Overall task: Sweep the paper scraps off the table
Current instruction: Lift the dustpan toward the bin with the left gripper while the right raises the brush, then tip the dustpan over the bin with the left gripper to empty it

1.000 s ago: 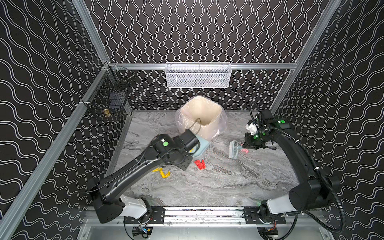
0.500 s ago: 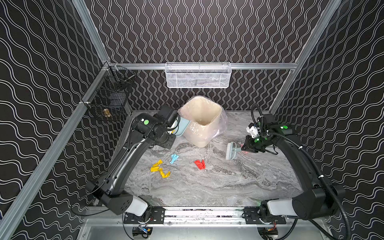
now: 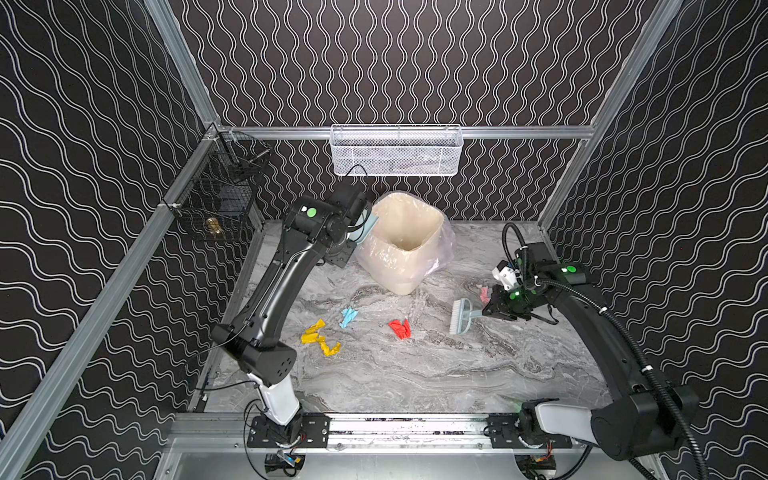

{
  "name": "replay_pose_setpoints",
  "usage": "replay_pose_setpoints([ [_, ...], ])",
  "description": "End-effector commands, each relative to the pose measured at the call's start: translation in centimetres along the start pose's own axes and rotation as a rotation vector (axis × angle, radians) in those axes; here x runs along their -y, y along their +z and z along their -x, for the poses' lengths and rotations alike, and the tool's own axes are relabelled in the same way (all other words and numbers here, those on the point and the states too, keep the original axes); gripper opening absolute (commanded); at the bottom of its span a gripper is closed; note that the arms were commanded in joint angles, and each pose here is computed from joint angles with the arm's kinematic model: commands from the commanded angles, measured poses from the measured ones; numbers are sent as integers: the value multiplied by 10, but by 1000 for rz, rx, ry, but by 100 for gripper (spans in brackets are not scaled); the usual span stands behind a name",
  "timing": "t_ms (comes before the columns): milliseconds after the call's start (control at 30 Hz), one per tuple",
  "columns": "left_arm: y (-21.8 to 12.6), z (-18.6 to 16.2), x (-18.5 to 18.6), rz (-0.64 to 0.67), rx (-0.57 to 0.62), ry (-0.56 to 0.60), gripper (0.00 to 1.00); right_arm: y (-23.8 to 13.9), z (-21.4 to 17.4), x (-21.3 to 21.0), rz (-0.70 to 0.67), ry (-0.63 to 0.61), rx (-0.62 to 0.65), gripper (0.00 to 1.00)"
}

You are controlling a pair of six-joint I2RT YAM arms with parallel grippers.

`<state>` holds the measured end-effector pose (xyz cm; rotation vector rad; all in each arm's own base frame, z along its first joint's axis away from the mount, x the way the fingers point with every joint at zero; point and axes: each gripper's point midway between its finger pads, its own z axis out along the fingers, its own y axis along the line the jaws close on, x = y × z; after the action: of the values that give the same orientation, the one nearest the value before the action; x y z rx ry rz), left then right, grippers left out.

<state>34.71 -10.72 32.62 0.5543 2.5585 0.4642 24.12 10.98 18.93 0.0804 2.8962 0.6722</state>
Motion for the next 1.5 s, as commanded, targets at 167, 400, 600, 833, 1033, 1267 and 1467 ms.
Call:
replay_pose_setpoints([
  [167, 12, 25, -7, 117, 5, 61, 0, 6, 1, -7, 40, -31, 4, 0],
  [400, 14, 32, -10, 300, -21, 190, 0, 12, -5, -5, 27, -35, -15, 0],
  [600, 4, 48, 1, 415, 13, 278, 0, 19, -12, -2, 30, -23, -30, 0],
  [833, 0, 55, 8, 518, 15, 355, 0, 22, -14, -2, 32, -21, -32, 0],
  [1033, -8, 65, 17, 637, 23, 473, 0, 24, -20, -1, 29, -23, -41, 0],
  [1267, -19, 76, 20, 784, 6, 606, 0, 25, -19, -2, 29, -33, -36, 0],
  [1467, -26, 86, 25, 860, -15, 699, 0, 27, -18, -4, 32, -46, -30, 0],
])
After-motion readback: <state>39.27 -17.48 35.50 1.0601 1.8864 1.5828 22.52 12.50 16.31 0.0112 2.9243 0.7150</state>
